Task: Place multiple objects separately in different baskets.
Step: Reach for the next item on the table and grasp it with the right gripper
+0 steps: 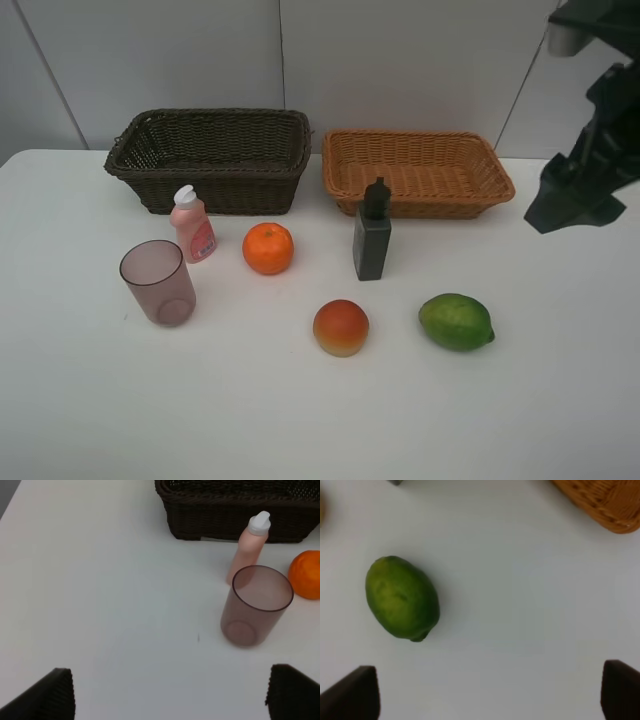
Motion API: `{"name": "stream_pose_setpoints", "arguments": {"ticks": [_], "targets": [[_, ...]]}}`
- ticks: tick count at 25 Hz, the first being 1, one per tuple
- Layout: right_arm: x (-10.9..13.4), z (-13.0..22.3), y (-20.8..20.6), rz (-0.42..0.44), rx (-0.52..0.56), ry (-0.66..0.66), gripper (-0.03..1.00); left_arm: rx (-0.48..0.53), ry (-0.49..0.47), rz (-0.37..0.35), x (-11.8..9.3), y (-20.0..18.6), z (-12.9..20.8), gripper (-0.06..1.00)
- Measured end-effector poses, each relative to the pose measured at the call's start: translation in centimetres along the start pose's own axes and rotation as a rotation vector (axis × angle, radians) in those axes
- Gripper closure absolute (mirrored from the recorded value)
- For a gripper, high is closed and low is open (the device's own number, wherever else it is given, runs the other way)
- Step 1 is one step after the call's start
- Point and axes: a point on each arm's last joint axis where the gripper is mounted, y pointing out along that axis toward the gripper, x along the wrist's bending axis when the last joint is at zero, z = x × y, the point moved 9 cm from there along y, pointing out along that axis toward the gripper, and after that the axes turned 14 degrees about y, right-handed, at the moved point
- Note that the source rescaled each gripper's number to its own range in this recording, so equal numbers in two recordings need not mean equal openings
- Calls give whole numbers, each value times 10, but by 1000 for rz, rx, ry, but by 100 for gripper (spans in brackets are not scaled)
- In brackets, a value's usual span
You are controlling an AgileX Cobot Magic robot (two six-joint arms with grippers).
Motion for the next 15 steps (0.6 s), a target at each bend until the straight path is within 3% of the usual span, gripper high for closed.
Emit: {"name": "stream_pose_setpoints", "arguments": {"ticks": [8, 15], "targets": [[27, 0, 32, -62, 130, -188, -3, 0, 0, 0, 0, 0, 0, -5], [39, -8, 65, -100, 171, -237, -3, 0, 0, 0, 0, 0, 0, -5]]}}
